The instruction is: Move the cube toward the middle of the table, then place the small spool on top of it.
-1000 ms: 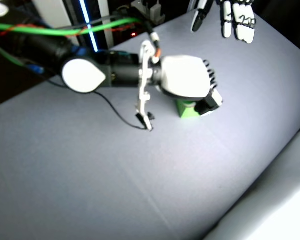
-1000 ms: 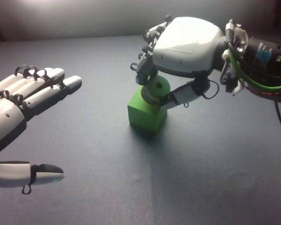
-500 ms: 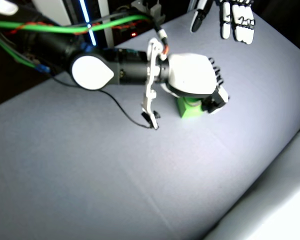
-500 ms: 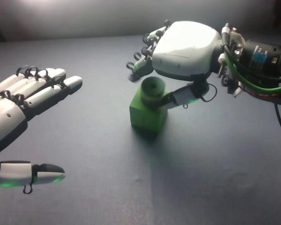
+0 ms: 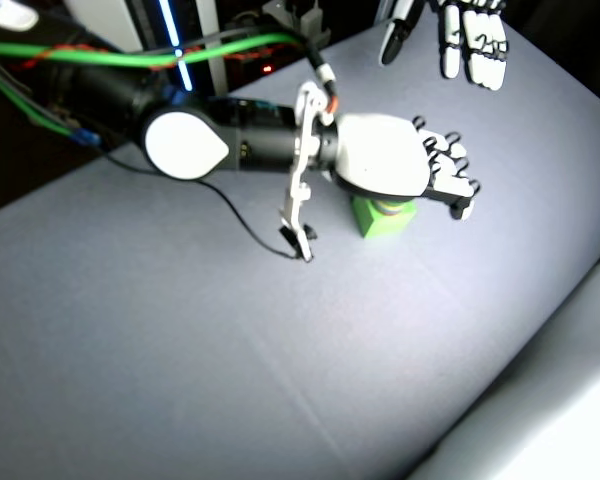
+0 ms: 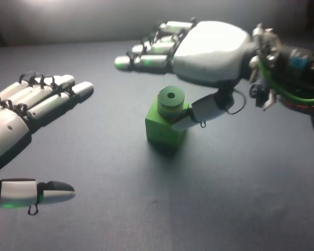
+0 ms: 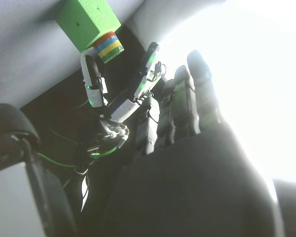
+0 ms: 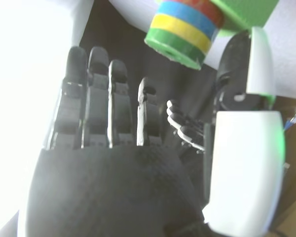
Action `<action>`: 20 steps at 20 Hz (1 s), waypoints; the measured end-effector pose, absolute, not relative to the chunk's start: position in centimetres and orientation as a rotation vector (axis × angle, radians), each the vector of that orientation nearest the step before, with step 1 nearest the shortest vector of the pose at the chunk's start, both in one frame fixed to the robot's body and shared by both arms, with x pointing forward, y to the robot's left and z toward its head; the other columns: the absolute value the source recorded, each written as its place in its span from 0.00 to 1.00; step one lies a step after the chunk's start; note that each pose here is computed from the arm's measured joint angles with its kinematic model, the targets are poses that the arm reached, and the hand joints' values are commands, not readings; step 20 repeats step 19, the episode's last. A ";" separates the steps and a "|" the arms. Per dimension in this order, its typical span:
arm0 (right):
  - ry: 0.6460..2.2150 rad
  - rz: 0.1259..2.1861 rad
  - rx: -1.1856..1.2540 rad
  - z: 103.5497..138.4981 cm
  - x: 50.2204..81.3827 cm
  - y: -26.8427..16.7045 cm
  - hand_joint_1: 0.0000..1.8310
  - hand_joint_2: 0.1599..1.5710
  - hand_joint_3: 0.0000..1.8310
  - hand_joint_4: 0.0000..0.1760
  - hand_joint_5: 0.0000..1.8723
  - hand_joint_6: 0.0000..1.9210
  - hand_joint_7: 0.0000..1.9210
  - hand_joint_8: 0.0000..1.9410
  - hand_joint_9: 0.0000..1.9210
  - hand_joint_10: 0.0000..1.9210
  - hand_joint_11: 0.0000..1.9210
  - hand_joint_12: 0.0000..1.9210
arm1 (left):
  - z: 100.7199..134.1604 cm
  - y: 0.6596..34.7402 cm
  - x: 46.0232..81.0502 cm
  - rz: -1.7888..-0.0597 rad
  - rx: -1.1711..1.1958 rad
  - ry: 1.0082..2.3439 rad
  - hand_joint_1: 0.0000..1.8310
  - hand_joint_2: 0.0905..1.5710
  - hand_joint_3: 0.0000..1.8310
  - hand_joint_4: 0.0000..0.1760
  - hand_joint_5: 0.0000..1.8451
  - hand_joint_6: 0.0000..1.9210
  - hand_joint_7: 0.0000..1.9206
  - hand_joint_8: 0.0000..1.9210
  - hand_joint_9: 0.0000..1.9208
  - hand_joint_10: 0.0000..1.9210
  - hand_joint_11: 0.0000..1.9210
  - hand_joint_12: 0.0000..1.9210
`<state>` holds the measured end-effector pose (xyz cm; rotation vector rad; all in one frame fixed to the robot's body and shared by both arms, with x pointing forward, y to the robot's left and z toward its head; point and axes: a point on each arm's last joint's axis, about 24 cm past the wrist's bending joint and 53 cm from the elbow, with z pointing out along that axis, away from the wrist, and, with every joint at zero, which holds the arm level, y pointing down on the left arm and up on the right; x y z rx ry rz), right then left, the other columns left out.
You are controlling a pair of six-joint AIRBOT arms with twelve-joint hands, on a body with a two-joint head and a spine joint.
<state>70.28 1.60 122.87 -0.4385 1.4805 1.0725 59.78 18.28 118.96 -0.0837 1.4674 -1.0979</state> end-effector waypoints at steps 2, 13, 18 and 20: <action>1.416 1.115 -0.368 125.4 70.1 -1.1 0.08 0.76 0.01 0.37 0.03 0.00 0.11 0.00 0.17 0.00 0.00 0.55 | 119.7 18.4 59.8 -1.112 -0.094 1.436 0.45 0.54 0.00 0.98 0.00 0.00 0.00 0.00 0.00 0.00 0.00 0.10; 1.137 1.305 -0.003 127.1 62.0 -17.0 0.09 0.84 0.00 0.33 0.09 0.00 0.17 0.00 0.19 0.00 0.00 0.38 | 124.1 20.0 58.4 -1.252 -0.159 1.222 0.31 0.63 0.00 0.05 0.02 0.00 0.07 0.00 0.09 0.01 0.00 0.46; 0.994 1.278 0.040 128.7 58.7 -20.6 0.25 0.83 0.00 0.14 0.17 0.01 0.29 0.01 0.33 0.01 0.18 0.28 | 126.5 20.8 57.6 -1.279 -0.150 1.109 0.04 0.84 0.02 0.75 0.15 0.01 0.00 0.00 0.00 0.00 0.00 0.01; 0.978 1.281 0.035 129.2 58.0 -20.4 0.31 0.81 0.00 0.07 0.26 0.01 0.27 0.00 0.28 0.00 0.08 0.31 | 127.1 20.8 57.6 -1.273 -0.143 1.092 0.01 0.85 0.01 0.74 0.06 0.00 0.02 0.01 0.03 0.01 0.00 0.00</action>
